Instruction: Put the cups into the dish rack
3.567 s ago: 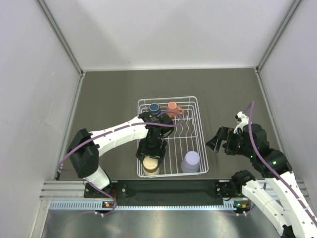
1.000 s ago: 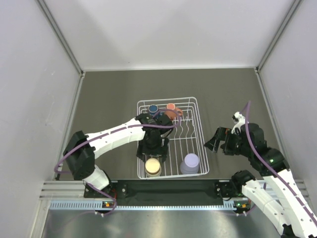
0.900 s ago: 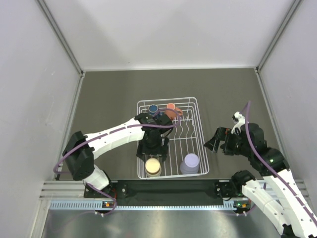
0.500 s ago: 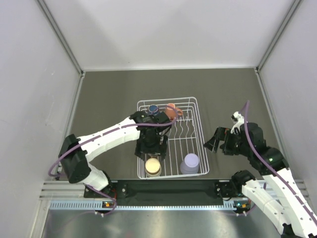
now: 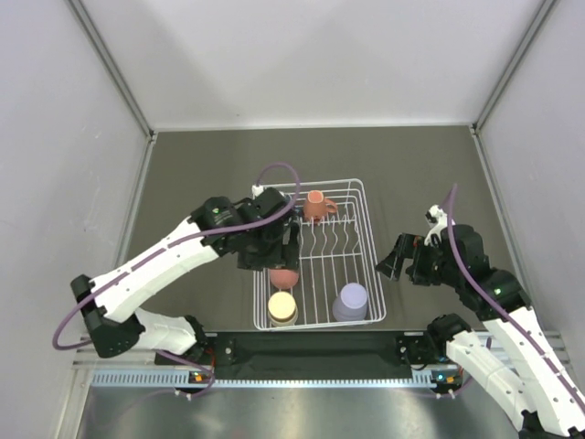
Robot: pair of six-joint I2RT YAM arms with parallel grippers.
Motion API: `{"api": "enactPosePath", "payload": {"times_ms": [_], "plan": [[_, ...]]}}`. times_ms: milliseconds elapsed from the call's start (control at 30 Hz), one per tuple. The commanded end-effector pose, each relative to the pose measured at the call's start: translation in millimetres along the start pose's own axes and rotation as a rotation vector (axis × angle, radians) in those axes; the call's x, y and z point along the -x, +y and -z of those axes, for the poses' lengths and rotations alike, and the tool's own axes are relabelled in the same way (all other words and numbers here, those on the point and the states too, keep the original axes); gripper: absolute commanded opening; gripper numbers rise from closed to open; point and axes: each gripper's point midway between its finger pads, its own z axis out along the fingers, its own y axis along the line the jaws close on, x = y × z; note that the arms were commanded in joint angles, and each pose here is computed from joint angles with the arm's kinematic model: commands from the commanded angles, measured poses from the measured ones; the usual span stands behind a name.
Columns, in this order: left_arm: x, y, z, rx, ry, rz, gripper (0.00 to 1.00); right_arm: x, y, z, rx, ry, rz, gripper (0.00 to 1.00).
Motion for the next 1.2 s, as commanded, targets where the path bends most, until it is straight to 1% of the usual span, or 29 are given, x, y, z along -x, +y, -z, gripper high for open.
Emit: {"api": "enactPosePath", "payload": {"times_ms": [0, 67, 167, 200, 267, 300, 367, 400, 467, 567, 633, 733, 800, 900, 933, 967, 1000, 1033, 1067, 1100, 1133, 1167], "plan": [[33.5, 8.5, 35.2, -0.004, -0.201, -0.004, 0.89, 23.0, 10.3, 4.3, 0.022, -0.079, 0.034, 1.0], [48.0, 5.9, 48.1, -0.043, -0.287, 0.014, 0.89, 23.5, 11.5, 4.4, 0.023, -0.073, 0.036, 1.0], [60.7, 2.1, 61.3, -0.102, -0.382, 0.026, 0.89, 27.1, 12.9, 5.2, 0.019, -0.074, 0.036, 1.0], [65.8, 6.1, 68.6, -0.108, -0.43, 0.033, 0.89, 27.5, 13.0, 4.5, 0.016, -0.07, 0.037, 1.0], [72.9, 10.2, 71.5, -0.115, -0.484, 0.04, 0.9, 31.1, 13.8, 7.0, 0.012, -0.082, 0.039, 1.0], [81.9, 11.8, 77.0, -0.119, -0.542, 0.048, 0.91, 30.9, 12.9, 7.2, 0.005, -0.079, 0.036, 1.0], [84.2, 22.4, 83.6, -0.119, -0.602, 0.067, 0.93, 32.9, 11.0, 7.7, -0.008, -0.087, 0.039, 1.0], [90.0, 22.2, 88.7, -0.136, -0.647, 0.081, 0.96, 32.8, 10.3, 7.5, -0.013, -0.085, 0.038, 1.0], [91.2, 33.9, 94.1, -0.141, -0.712, 0.107, 0.98, 32.2, 7.9, 6.7, -0.023, -0.086, 0.036, 1.0], [92.7, 46.0, 95.3, -0.152, -0.781, 0.153, 0.98, 30.0, 3.3, 5.1, -0.04, -0.087, 0.026, 1.0], [92.6, 48.1, 87.3, -0.16, -0.787, 0.163, 0.98, 29.2, 1.0, 4.8, -0.047, -0.092, 0.021, 1.0], [95.7, 47.6, 68.9, -0.162, -0.738, 0.161, 0.98, 30.8, -0.4, 8.2, -0.05, -0.116, 0.021, 1.0], [105.0, 49.5, 64.0, -0.181, -0.711, 0.169, 0.99, 31.1, 0.4, 11.0, -0.042, -0.131, 0.016, 1.0], [124.3, 58.2, 68.8, -0.225, -0.729, 0.192, 0.99, 33.3, 0.4, 14.8, -0.038, -0.161, 0.013, 1.0], [135.7, 71.8, 67.4, -0.216, -0.734, 0.234, 0.99, 32.9, -0.6, 14.4, -0.038, -0.167, 0.015, 1.0], [135.4, 64.9, 65.6, -0.29, -0.689, 0.226, 0.99, 33.0, -0.5, 14.3, -0.034, -0.173, 0.015, 1.0], [138.9, 66.5, 60.7, -0.322, -0.657, 0.245, 0.99, 30.6, -3.0, 12.8, -0.039, -0.173, 0.007, 1.0], [145.0, 85.9, 51.9, -0.323, -0.643, 0.31, 0.99, 30.8, -5.1, 12.3, -0.046, -0.183, -0.003, 1.0], [151.7, 84.8, 53.0, -0.384, -0.651, 0.33, 0.99, 30.1, -6.4, 12.1, -0.048, -0.188, -0.009, 1.0], [140.6, 80.3, 40.4, -0.461, -0.582, 0.334, 0.99, 26.9, -9.4, 9.0, -0.055, -0.182, -0.019, 1.0], [142.7, 89.6, 38.4, -0.478, -0.591, 0.369, 0.99, 24.4, -9.8, 7.0, -0.05, -0.175, -0.019, 1.0], [141.6, 87.9, 39.3, -0.523, -0.592, 0.382, 0.99, 24.9, -8.4, 7.1, -0.036, -0.188, -0.02, 1.0]]}}
